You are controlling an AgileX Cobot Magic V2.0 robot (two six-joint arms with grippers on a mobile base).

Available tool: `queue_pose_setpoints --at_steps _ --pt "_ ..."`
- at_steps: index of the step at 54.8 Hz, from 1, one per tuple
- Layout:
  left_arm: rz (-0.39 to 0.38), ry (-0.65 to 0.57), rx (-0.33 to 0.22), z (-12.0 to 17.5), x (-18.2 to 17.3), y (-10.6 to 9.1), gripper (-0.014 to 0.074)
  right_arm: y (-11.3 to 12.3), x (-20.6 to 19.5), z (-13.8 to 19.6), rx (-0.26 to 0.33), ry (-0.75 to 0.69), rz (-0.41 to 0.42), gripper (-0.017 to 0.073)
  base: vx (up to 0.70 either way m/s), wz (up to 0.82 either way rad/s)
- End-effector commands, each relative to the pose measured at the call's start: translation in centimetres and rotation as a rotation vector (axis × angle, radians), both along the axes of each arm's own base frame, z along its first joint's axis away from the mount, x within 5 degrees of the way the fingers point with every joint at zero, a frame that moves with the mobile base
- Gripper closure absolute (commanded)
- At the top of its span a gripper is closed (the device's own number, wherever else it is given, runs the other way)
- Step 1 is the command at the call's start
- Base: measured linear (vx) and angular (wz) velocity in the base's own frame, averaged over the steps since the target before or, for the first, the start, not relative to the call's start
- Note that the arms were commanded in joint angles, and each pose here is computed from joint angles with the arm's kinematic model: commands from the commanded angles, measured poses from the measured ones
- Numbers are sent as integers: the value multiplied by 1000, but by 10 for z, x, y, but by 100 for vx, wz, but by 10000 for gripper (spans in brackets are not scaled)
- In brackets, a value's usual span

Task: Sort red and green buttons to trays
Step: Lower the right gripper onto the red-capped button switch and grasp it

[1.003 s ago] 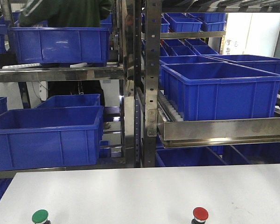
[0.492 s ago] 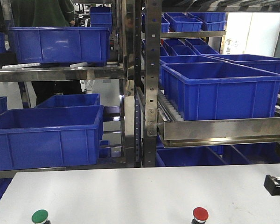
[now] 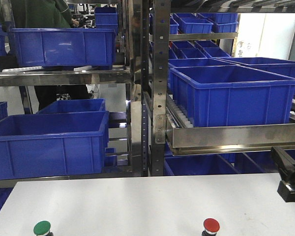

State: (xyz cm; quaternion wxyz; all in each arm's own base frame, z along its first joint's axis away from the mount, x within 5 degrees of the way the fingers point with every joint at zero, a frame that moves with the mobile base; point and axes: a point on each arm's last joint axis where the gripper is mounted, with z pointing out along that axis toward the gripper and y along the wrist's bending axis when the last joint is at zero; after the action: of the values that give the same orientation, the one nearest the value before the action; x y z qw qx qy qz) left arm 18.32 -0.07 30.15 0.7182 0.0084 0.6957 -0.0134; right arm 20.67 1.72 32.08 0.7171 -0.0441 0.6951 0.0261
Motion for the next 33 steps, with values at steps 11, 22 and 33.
queue_pose_setpoints --at_steps 11,22,33 --pt "-9 -101 -16 19 0 -1 79 12 35 -16 -19 -27 110 -145 0 0" --pt "-9 -101 -16 19 0 -1 79 34 57 -102 18 128 338 -70 0 0" --pt "-9 -101 -16 19 0 -1 79 39 66 -163 32 229 393 -26 0 0"
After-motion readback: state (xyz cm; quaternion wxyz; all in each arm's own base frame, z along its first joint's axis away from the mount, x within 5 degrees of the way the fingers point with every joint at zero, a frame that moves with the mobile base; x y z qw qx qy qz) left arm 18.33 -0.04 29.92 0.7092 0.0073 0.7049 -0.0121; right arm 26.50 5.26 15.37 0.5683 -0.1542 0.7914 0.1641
